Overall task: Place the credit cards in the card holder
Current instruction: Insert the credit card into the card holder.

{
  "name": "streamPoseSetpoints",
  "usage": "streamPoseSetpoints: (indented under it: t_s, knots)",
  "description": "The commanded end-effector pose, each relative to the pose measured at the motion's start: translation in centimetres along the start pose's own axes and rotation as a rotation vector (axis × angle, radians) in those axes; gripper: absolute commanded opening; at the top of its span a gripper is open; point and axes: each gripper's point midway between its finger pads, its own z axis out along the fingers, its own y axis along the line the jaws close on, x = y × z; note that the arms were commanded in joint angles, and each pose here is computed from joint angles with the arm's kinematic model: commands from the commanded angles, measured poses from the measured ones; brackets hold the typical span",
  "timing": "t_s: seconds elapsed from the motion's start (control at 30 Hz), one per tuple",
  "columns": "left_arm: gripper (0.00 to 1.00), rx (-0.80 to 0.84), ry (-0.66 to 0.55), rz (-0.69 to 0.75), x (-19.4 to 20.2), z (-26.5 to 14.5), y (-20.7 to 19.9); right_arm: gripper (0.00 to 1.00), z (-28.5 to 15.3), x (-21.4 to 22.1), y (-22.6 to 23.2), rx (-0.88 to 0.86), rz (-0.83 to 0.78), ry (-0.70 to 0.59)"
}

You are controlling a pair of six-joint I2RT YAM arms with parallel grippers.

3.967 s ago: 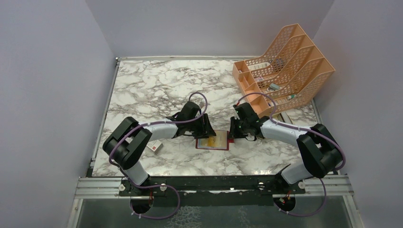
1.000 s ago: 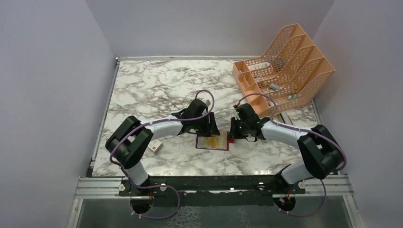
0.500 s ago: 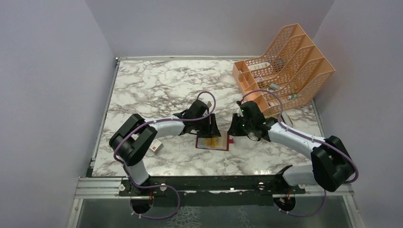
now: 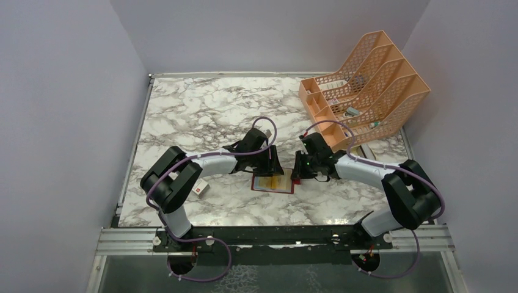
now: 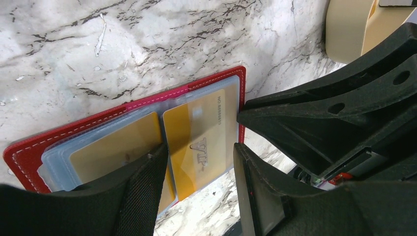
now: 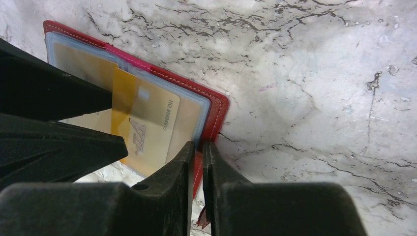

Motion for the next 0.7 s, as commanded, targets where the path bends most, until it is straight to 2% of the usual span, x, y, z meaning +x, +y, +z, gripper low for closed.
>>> streamPoseSetpoints:
  t_s: [0.0, 0.67]
  knots:
    - [0.55, 0.016, 0.022, -0.008, 0.7, 0.3, 0.0, 0.12, 0.3, 0.7, -1.4, 0.065, -0.019, 0.003]
    - [0.54, 0.085, 0.034, -0.052, 1.6, 1.0, -1.8, 0.11, 0.7, 1.3, -0.9, 0.026, 0.013, 0.011]
